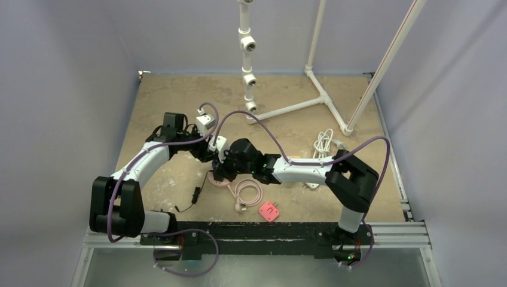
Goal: Insert the plug
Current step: Press the plug into the socket.
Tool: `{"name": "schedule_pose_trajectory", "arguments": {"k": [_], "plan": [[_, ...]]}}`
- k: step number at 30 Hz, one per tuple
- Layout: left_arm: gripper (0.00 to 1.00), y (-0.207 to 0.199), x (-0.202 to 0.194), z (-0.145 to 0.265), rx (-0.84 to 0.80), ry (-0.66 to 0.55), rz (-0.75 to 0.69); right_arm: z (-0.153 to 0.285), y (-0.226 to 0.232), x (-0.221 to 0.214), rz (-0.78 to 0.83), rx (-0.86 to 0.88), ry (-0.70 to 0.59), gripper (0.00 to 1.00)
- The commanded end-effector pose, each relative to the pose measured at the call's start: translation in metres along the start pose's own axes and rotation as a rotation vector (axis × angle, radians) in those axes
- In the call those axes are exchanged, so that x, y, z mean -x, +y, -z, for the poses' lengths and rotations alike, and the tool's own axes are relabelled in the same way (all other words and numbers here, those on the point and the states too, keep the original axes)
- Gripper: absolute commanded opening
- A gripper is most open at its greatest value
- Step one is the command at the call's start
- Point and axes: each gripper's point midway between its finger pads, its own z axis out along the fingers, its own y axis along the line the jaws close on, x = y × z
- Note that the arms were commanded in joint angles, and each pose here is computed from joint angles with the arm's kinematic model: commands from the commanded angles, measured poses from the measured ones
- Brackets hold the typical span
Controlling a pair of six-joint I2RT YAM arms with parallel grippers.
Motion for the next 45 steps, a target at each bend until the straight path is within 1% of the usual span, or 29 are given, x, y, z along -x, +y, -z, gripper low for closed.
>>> {"name": "schedule_pose_trajectory", "arguments": {"k": [1, 6, 10, 15, 17, 22, 24, 26, 28, 31, 33, 36, 39, 42, 45], "plan": [[0.56, 0.003, -0.02, -0.002, 0.02, 0.081, -0.025, 0.019, 0.006, -0.131, -0.073, -0.006, 0.415, 0.0], [0.51, 0.002, -0.019, -0.002, 0.014, 0.087, -0.031, 0.015, 0.01, -0.138, -0.085, 0.008, 0.431, 0.0], [0.5, 0.0, -0.02, 0.0, 0.008, 0.091, -0.032, 0.019, 0.014, -0.143, -0.095, 0.029, 0.446, 0.0], [0.49, -0.002, -0.017, 0.0, -0.001, 0.082, -0.032, 0.021, -0.002, -0.133, -0.107, -0.003, 0.422, 0.0], [0.49, -0.002, -0.014, 0.001, 0.0, 0.08, -0.032, 0.02, -0.008, -0.126, -0.103, -0.01, 0.407, 0.0], [0.56, -0.002, 0.011, 0.01, 0.006, 0.053, -0.048, 0.017, -0.006, -0.1, -0.087, 0.004, 0.354, 0.0], [0.59, -0.003, 0.022, 0.016, 0.008, 0.042, -0.054, 0.019, -0.005, -0.087, -0.082, 0.005, 0.325, 0.08], [0.65, -0.005, 0.031, 0.023, 0.009, 0.038, -0.067, 0.023, -0.005, -0.073, -0.083, -0.001, 0.295, 0.18], [0.69, -0.007, 0.039, 0.031, 0.015, 0.036, -0.08, 0.027, -0.006, -0.058, -0.086, -0.016, 0.255, 0.23], [0.77, -0.009, 0.052, 0.044, 0.035, 0.028, -0.098, 0.033, -0.008, -0.037, -0.086, -0.038, 0.213, 0.35], [0.8, -0.008, 0.061, 0.056, 0.056, 0.017, -0.122, 0.04, -0.013, -0.017, -0.087, -0.061, 0.168, 0.41], [0.83, -0.006, 0.068, 0.077, 0.064, -0.01, -0.142, 0.056, -0.024, 0.016, -0.109, -0.084, 0.082, 0.44], [0.82, -0.012, 0.053, 0.084, 0.027, 0.02, -0.146, 0.065, -0.03, 0.035, -0.105, -0.095, 0.035, 0.46], [0.76, -0.03, 0.031, 0.083, -0.045, 0.046, -0.159, 0.062, -0.038, 0.038, -0.11, -0.106, 0.029, 0.45], [0.7, -0.041, 0.015, 0.078, -0.049, 0.044, -0.217, 0.058, -0.052, 0.042, -0.119, -0.131, 0.014, 0.45]]}}
